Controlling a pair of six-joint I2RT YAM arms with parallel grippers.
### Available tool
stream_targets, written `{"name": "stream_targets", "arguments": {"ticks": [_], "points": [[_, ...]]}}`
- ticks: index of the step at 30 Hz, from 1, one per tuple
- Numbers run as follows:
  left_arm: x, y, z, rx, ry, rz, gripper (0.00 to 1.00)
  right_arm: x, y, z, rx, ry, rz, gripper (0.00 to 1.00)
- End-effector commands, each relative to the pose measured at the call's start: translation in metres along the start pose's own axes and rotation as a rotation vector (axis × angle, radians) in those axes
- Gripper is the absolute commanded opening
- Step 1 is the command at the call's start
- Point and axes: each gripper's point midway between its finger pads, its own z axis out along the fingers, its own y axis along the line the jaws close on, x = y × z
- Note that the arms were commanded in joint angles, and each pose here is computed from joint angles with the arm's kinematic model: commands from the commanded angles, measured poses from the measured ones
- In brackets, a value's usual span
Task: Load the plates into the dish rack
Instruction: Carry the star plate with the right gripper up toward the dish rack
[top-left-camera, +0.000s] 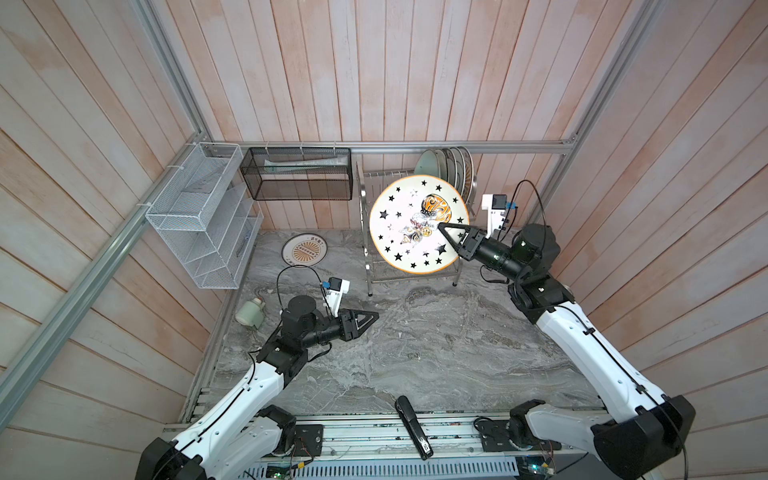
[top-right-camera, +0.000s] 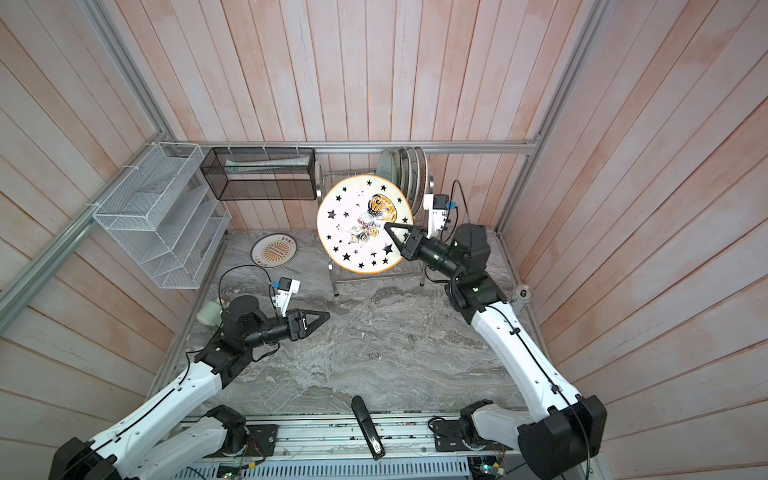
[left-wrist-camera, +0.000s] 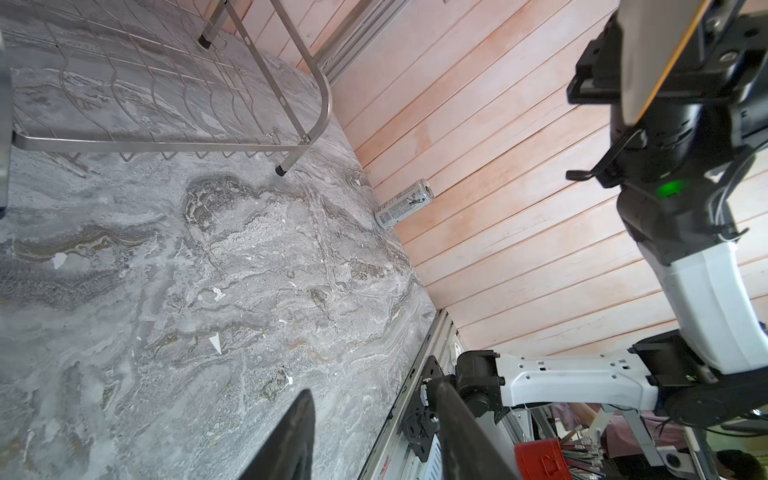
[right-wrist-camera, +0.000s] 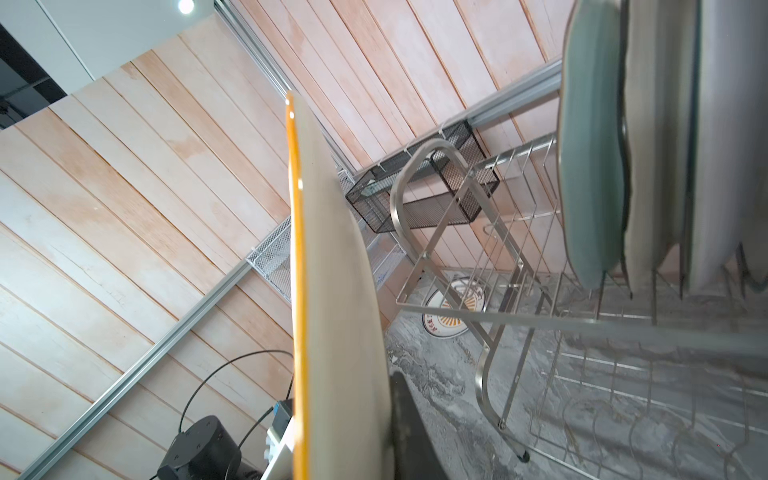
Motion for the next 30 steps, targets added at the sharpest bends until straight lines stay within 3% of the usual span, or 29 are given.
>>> {"name": "stream_targets", "arguments": {"ticks": [1, 17, 30], "points": [[0.002, 0.002, -0.006, -0.034, -0.012, 0.009, 0.49, -0.067, 0.04, -0.001, -0.056, -0.181, -0.157, 0.0], [0.011, 0.002, -0.023, -0.083, -0.023, 0.022, 0.5, -0.161, 0.016, 0.064, 0.2, -0.35, -0.354, 0.0], [0.013, 0.003, -0.024, -0.088, -0.023, 0.025, 0.49, -0.166, 0.018, 0.1, 0.494, -0.43, -0.546, 0.0]]}}
